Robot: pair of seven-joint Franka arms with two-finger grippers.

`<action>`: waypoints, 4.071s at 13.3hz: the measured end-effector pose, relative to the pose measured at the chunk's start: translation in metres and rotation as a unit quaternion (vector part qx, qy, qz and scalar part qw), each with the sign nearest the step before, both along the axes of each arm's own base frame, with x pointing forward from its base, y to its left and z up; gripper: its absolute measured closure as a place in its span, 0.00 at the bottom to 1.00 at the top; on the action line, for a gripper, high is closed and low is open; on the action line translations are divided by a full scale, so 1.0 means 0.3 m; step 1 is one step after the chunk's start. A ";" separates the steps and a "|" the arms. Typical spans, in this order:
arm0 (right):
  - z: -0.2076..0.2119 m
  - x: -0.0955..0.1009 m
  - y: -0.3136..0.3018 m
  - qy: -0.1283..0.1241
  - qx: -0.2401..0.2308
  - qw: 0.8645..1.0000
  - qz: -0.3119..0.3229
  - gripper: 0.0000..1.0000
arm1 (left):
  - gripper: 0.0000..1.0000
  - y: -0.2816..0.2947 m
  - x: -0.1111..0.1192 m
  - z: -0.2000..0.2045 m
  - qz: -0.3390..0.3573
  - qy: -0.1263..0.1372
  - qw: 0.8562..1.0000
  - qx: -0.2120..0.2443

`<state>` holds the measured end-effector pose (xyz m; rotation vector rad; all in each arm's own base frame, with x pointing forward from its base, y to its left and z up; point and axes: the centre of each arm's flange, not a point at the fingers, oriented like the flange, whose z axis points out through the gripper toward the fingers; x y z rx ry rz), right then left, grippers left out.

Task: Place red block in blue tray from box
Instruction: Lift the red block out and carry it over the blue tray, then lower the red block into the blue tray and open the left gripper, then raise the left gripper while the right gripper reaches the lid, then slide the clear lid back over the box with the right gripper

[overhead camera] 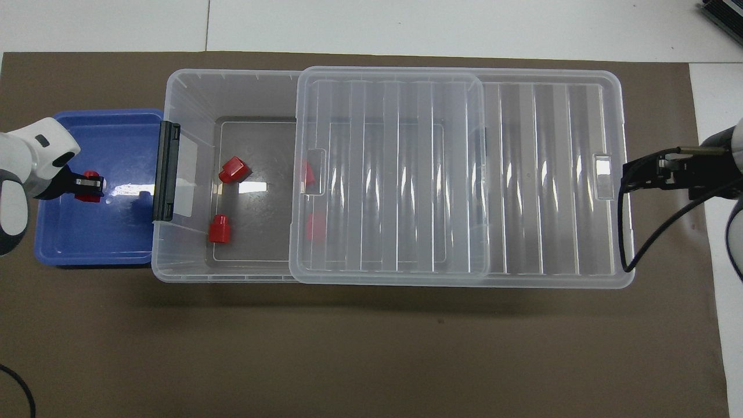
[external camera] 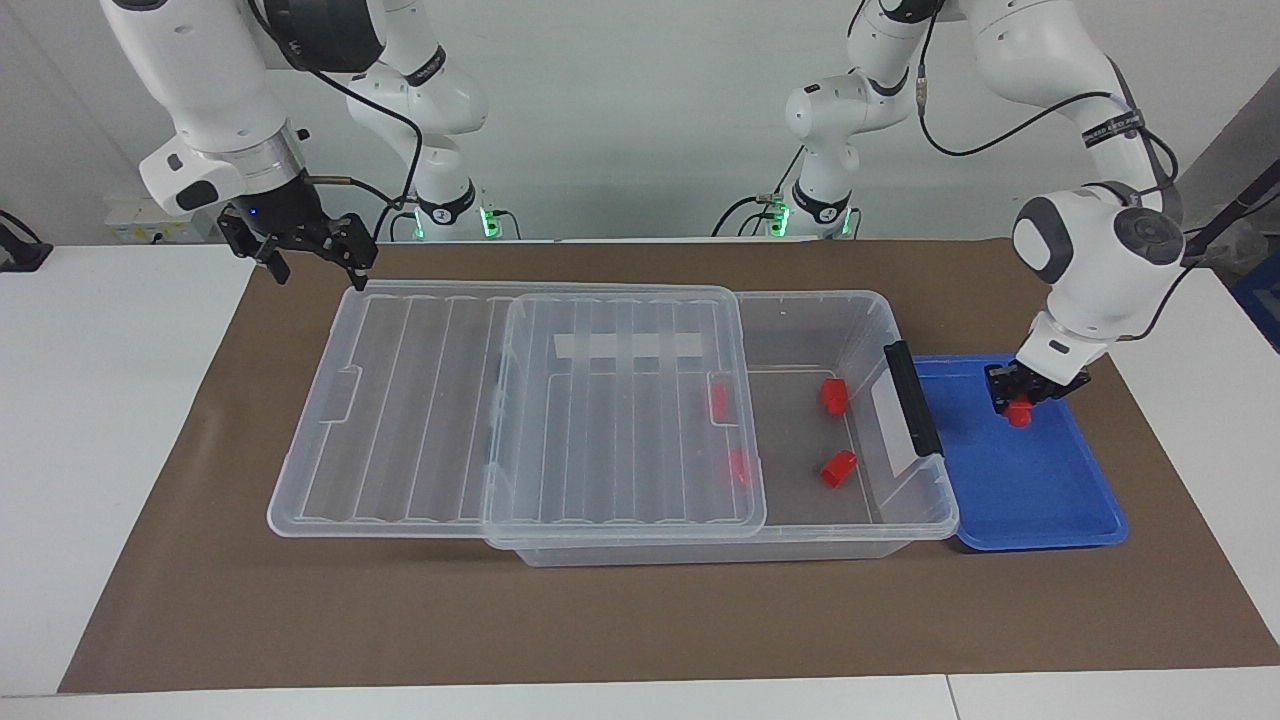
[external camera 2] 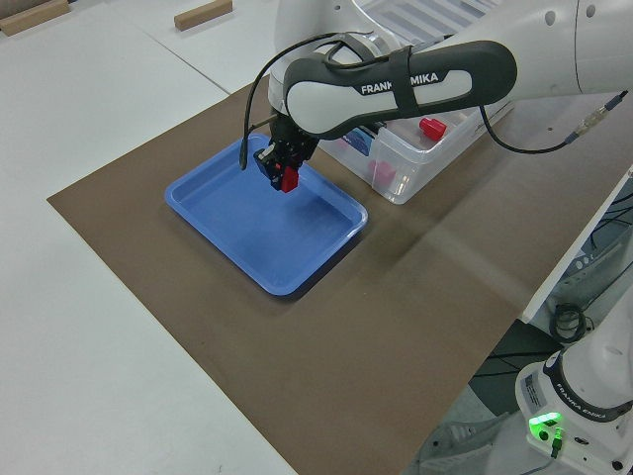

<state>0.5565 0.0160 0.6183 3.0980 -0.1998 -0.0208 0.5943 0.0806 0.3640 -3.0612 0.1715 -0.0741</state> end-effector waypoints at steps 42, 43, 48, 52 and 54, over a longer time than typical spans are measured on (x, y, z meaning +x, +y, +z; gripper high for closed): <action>-0.424 0.090 -0.223 -0.104 0.000 0.993 -0.049 0.99 | 0.00 -0.260 -0.106 0.694 -0.049 0.000 0.999 0.018; -0.437 0.092 -0.227 -0.103 0.001 0.993 -0.049 0.99 | 0.00 -0.274 -0.106 0.696 -0.053 0.000 0.998 0.018; -0.469 0.088 -0.229 -0.098 0.001 0.994 -0.050 0.99 | 0.00 -0.284 -0.108 0.702 -0.055 -0.003 0.998 0.019; -0.474 0.087 -0.227 -0.097 0.001 0.994 -0.050 0.99 | 0.00 -0.402 -0.102 0.713 -0.087 -0.020 0.996 0.017; -0.477 0.087 -0.215 -0.096 0.001 0.994 -0.046 0.99 | 0.00 -0.504 -0.104 0.720 -0.114 -0.032 0.993 0.016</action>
